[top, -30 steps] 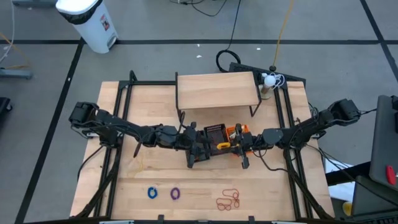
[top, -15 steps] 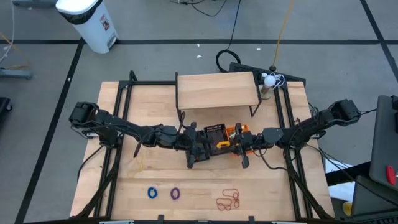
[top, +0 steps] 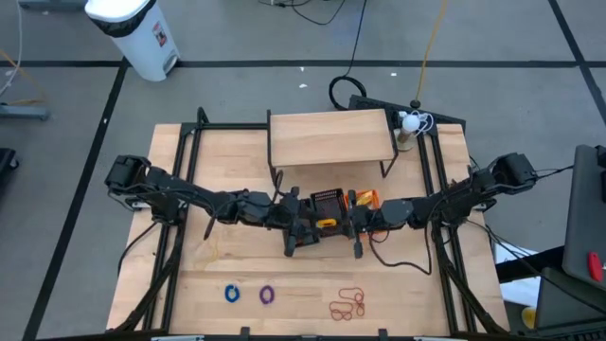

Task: Pick & Place Office Desk Supplies
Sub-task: Put the yellow spiral keychain tie into the left black bin

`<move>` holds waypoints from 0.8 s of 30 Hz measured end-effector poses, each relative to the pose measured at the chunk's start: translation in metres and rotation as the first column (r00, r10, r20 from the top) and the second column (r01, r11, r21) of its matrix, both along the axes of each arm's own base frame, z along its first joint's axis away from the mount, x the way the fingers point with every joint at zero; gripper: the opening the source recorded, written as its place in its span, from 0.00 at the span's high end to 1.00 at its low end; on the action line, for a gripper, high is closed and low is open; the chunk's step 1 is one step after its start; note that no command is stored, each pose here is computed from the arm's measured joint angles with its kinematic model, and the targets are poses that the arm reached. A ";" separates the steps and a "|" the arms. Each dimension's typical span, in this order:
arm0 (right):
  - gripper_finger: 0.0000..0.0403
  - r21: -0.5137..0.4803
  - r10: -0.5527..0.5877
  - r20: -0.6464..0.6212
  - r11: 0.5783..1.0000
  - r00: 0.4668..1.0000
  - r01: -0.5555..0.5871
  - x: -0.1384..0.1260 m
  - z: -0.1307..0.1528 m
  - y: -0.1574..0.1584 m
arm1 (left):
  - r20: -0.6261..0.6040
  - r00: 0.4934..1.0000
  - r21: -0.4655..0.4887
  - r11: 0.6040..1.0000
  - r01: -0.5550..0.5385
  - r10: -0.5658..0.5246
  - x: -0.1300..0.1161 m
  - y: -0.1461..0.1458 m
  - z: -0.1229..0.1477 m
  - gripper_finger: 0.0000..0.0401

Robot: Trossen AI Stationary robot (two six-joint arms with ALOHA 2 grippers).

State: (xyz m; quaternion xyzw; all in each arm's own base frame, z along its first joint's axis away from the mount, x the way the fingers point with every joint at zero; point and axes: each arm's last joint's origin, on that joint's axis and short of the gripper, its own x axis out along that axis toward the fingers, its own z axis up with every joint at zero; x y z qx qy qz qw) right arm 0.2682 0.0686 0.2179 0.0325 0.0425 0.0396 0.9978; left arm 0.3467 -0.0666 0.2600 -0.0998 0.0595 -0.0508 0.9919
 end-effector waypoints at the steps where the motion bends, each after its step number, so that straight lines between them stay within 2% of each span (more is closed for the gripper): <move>1: 0.95 0.001 -0.004 0.003 1.000 1.000 0.004 0.000 0.000 -0.001 | -0.005 1.000 0.001 1.000 0.000 0.000 0.000 0.000 0.000 0.58; 9: 0.95 -0.007 -0.013 0.056 1.000 0.998 0.013 0.000 0.005 0.001 | -0.018 1.000 0.020 1.000 -0.024 0.024 0.000 0.001 -0.002 0.58; 12: 0.95 -0.007 -0.013 0.055 1.000 0.998 0.013 0.000 0.005 0.001 | -0.016 0.998 0.039 0.997 -0.062 0.063 0.000 0.002 -0.002 0.59; 15: 0.95 -0.005 -0.013 0.055 1.000 0.998 0.013 0.000 0.005 0.001 | -0.023 0.994 0.049 0.994 -0.101 0.102 0.000 0.002 -0.003 0.70; 18: 0.95 -0.004 -0.012 0.059 1.000 0.998 0.012 0.000 0.006 0.001 | -0.024 0.993 0.080 0.991 -0.111 0.113 -0.001 0.001 -0.003 0.91; 19: 0.95 -0.003 -0.011 0.061 1.000 0.998 0.011 0.000 0.006 0.002 | -0.024 0.993 0.085 0.990 -0.114 0.116 -0.001 0.001 -0.003 0.94; 24: 0.90 0.000 -0.011 0.062 1.000 0.998 0.011 0.000 0.006 0.002 | -0.046 0.992 0.096 0.989 -0.116 0.121 -0.001 0.001 -0.005 0.98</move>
